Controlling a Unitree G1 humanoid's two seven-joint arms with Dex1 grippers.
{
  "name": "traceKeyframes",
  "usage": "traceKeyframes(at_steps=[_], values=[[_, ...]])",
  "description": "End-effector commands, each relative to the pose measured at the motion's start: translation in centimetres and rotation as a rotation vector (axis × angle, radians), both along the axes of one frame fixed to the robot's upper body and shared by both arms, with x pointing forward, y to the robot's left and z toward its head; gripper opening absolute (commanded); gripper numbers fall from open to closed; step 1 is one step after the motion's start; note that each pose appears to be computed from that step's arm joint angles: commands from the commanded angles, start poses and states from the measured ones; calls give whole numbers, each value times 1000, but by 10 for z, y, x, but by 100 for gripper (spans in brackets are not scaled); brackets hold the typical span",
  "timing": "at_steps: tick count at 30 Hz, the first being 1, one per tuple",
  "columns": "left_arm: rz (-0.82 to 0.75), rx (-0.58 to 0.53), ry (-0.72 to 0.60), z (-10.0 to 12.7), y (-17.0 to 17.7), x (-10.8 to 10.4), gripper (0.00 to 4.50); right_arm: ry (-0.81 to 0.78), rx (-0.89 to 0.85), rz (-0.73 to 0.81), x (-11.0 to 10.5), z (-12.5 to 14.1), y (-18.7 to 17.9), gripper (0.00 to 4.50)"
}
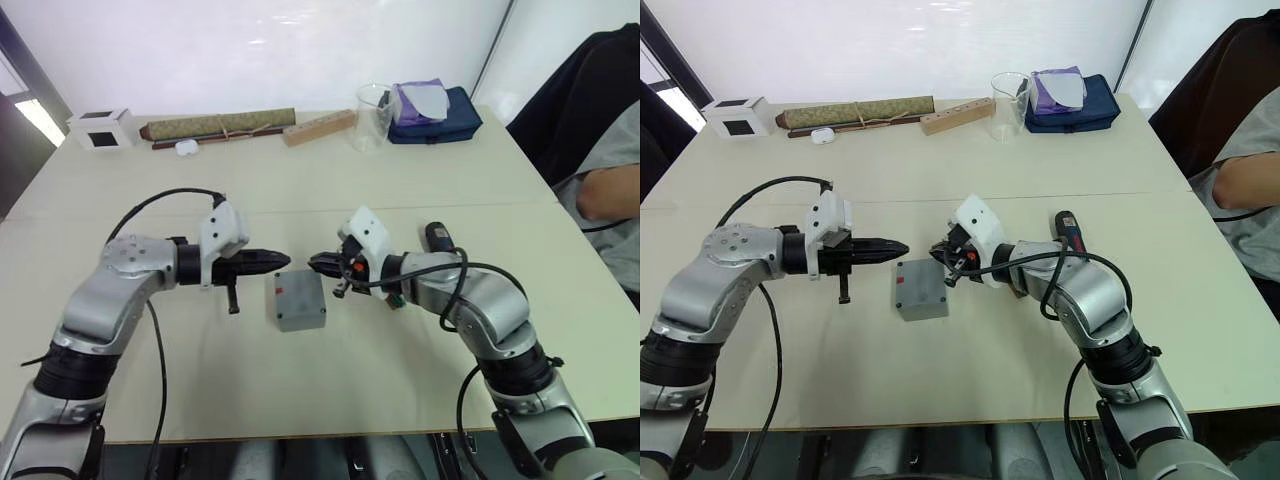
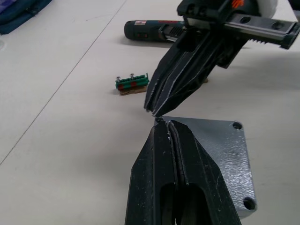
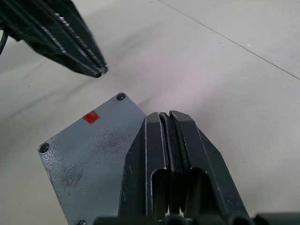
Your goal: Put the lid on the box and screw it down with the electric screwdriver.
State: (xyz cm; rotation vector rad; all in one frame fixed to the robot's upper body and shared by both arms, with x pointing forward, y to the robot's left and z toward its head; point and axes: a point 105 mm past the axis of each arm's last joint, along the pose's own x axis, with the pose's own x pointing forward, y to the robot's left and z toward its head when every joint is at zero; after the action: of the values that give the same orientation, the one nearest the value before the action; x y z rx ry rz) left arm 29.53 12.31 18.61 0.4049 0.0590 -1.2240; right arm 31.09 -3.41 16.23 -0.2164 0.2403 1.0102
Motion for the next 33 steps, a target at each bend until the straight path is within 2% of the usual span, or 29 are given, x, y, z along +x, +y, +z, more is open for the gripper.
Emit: traceKeyframes(at_steps=[1,19,28,33], values=[[4,-7,-46,13,4,-4,0,-29,27,16,-1,6,4,6],[41,6,-39,11,12,-5,0,-4,-3,1,3,-12,-1,6],[31,3,-41,11,9,-2,0,-34,8,-14,6,-3,-5,6],[22,-3,-42,12,7,-4,0,-30,-3,-15,5,-7,-6,6]])
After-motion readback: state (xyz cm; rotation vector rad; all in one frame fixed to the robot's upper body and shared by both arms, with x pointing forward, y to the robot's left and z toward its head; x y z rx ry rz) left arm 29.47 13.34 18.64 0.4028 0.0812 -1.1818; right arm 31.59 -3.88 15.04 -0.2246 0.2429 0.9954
